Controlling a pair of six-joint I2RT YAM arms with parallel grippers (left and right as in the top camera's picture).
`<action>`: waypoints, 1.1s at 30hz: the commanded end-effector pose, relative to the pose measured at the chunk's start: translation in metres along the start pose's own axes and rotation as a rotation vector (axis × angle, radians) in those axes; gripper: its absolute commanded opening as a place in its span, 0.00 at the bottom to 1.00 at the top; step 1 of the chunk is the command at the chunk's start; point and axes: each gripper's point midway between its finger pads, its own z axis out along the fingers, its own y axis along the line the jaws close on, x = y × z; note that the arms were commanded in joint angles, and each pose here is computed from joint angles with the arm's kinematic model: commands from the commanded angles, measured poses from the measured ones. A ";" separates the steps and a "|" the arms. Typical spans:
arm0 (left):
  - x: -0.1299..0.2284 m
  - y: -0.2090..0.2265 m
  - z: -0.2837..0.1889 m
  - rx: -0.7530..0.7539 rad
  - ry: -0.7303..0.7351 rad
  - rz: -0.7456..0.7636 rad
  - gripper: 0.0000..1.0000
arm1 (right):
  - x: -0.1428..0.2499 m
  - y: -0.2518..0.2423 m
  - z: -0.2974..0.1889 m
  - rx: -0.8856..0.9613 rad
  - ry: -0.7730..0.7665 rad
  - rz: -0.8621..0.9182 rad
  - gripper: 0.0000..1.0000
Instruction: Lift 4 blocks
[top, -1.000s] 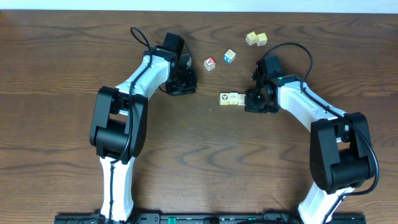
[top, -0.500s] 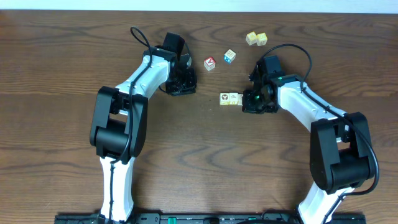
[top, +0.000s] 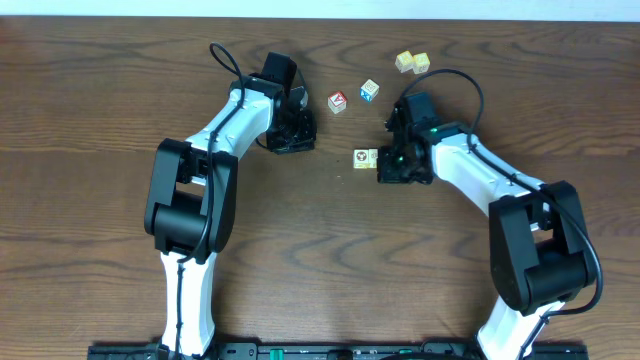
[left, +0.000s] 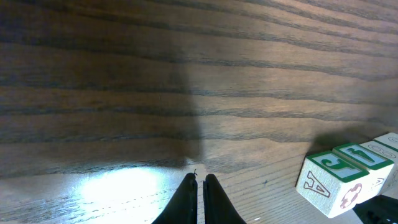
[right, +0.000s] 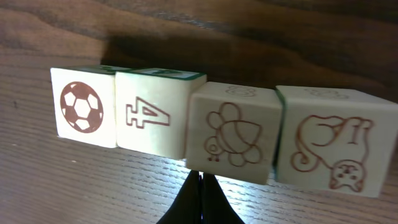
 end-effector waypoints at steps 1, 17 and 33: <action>0.000 0.000 -0.004 0.003 -0.004 0.013 0.07 | -0.009 -0.004 -0.001 0.064 -0.034 -0.018 0.01; 0.000 0.000 -0.004 0.003 -0.004 0.012 0.07 | -0.014 -0.008 -0.001 0.099 -0.062 -0.015 0.01; 0.002 0.000 -0.004 0.001 0.001 0.010 0.07 | -0.045 0.003 -0.057 0.047 -0.147 0.029 0.01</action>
